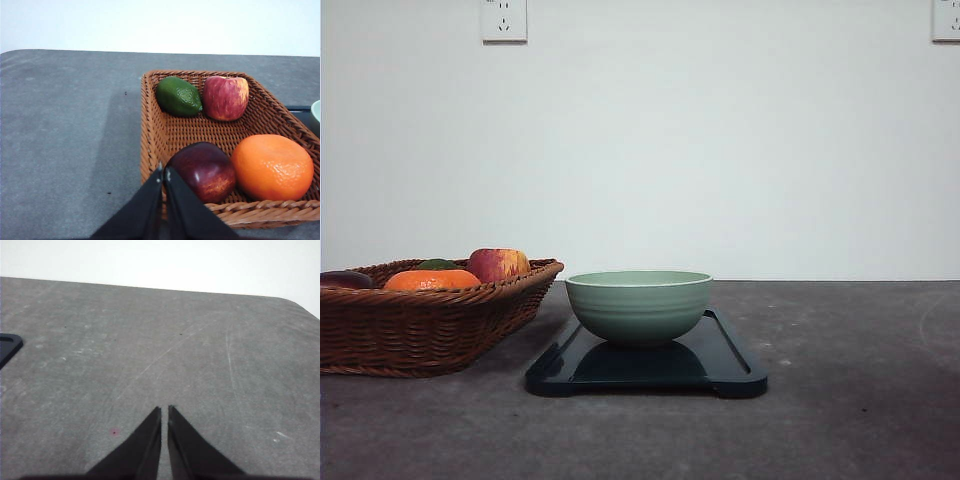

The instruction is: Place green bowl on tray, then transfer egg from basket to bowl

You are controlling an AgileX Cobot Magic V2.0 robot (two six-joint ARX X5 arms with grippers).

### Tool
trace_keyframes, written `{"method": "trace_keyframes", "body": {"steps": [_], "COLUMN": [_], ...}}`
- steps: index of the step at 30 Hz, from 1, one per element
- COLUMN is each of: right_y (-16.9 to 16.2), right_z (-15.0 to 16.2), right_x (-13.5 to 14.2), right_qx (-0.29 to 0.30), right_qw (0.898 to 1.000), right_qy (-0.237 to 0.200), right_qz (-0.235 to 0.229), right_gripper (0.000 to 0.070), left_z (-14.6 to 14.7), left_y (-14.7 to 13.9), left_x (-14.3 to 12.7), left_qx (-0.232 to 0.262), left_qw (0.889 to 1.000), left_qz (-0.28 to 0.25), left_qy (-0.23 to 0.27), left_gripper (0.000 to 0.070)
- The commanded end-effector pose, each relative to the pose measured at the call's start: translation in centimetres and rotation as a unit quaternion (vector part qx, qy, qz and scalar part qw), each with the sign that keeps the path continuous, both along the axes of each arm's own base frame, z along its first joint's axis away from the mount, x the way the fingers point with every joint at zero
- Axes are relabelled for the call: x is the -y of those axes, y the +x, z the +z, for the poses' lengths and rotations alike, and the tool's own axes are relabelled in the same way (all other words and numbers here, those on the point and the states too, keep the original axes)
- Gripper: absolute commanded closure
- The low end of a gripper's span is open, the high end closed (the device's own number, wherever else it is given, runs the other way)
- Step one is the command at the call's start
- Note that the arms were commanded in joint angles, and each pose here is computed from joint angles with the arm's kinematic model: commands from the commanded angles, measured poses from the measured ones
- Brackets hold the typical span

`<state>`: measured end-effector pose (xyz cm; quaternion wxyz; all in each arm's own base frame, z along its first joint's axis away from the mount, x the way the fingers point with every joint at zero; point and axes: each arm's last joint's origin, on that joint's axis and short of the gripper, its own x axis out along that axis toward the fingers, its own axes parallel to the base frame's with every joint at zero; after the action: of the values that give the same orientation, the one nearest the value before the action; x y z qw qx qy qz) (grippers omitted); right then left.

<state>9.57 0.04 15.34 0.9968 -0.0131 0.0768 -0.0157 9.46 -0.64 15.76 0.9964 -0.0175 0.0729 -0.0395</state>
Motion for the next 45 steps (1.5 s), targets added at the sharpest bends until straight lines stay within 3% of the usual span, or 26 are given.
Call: {"method": "trace_keyframes", "body": {"steps": [1, 45], "right_y": [0.04, 0.04], "right_z": [-0.11, -0.11], "right_x": [-0.02, -0.02], "right_qx": [0.003, 0.003], "right_qw": [1.000, 1.000], "right_qy": [0.006, 0.006], "right_qz": [0.000, 0.000], "right_gripper": [0.0683, 0.0682], "left_z": [-0.47, -0.47], "left_y": [0.12, 0.12], "left_x": [-0.01, -0.01], "left_qx": [-0.001, -0.001], "left_qw": [1.000, 1.000], "left_qz": [0.002, 0.002], "left_qy": [0.001, 0.001], "left_gripper": [0.0700, 0.0700]}}
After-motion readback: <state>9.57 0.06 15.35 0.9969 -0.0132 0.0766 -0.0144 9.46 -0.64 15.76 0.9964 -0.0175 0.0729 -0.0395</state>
